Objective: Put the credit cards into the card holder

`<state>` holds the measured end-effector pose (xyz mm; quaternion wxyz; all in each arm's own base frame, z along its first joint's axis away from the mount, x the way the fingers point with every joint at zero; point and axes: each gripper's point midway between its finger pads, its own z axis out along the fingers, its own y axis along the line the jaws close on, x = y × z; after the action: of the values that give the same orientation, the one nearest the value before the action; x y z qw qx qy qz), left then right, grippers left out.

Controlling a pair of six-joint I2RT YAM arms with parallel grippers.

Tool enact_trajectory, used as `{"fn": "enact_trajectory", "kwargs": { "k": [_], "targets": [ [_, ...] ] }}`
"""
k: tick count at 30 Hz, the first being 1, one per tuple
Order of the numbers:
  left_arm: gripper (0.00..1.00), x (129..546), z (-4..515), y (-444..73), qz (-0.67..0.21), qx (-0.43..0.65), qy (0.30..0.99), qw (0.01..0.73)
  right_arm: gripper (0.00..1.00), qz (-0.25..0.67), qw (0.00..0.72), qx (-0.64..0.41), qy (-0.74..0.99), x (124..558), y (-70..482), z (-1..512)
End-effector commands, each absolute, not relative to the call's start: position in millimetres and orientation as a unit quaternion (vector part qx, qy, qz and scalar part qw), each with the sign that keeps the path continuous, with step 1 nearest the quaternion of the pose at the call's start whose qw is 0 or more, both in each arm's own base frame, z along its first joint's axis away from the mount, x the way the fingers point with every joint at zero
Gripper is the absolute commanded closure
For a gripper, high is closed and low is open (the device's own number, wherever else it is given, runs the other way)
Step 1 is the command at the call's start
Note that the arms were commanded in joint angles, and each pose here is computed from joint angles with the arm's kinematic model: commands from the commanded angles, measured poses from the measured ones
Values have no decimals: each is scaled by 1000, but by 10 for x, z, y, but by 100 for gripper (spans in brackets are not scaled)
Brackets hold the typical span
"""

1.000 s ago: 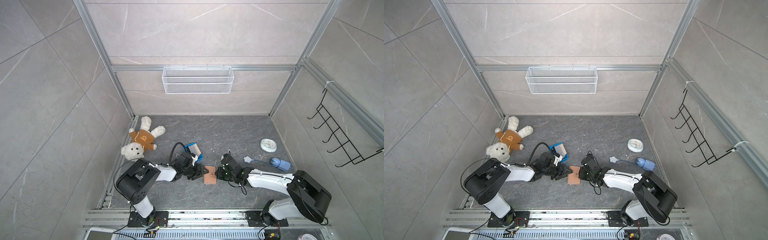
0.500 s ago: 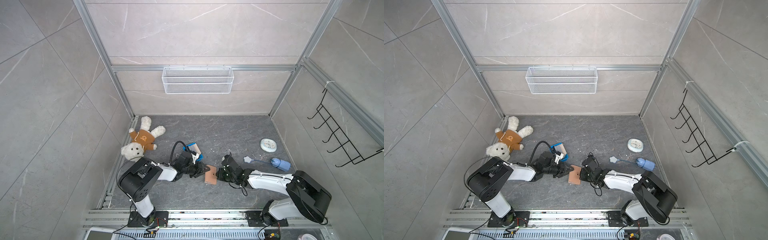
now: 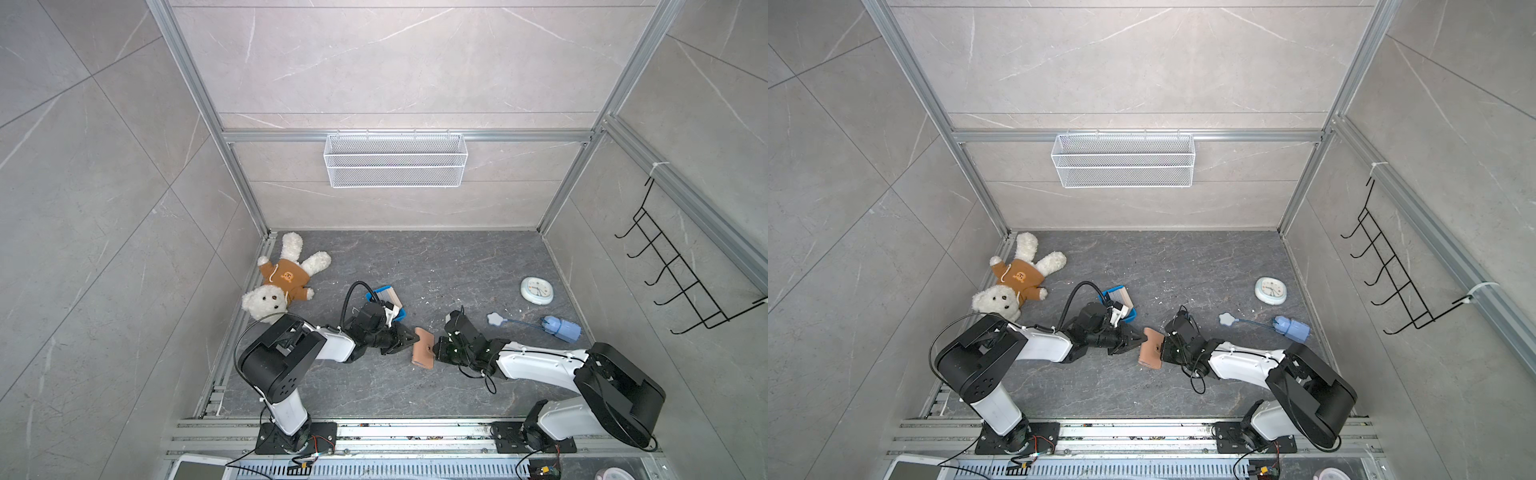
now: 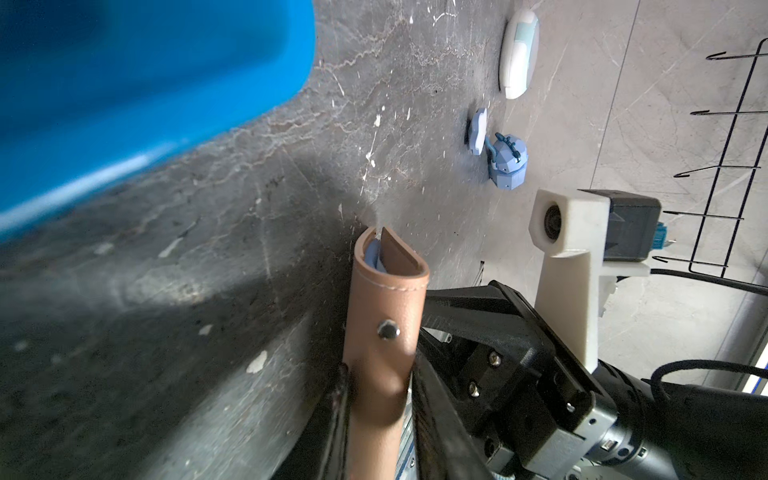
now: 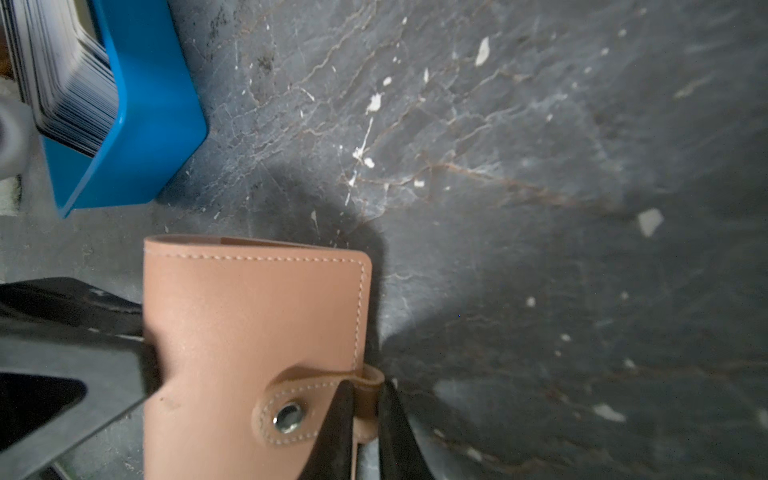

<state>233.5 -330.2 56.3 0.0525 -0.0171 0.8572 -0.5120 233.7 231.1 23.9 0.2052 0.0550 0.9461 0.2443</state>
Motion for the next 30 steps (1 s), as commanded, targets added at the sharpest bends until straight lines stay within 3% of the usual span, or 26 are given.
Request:
{"fn": "enact_trajectory", "kwargs": {
  "k": [1,17,30],
  "targets": [
    [75,2375,705,-3417,-531,3,845,58,85,233,195,58,951,2269,2233,169],
    [80,2298,672,-3478,-519,19,853,55,85,246,203,61,946,2276,2247,249],
    [97,2311,787,-3354,-463,41,877,125,80,255,232,37,938,2278,2216,639]
  ]
}}
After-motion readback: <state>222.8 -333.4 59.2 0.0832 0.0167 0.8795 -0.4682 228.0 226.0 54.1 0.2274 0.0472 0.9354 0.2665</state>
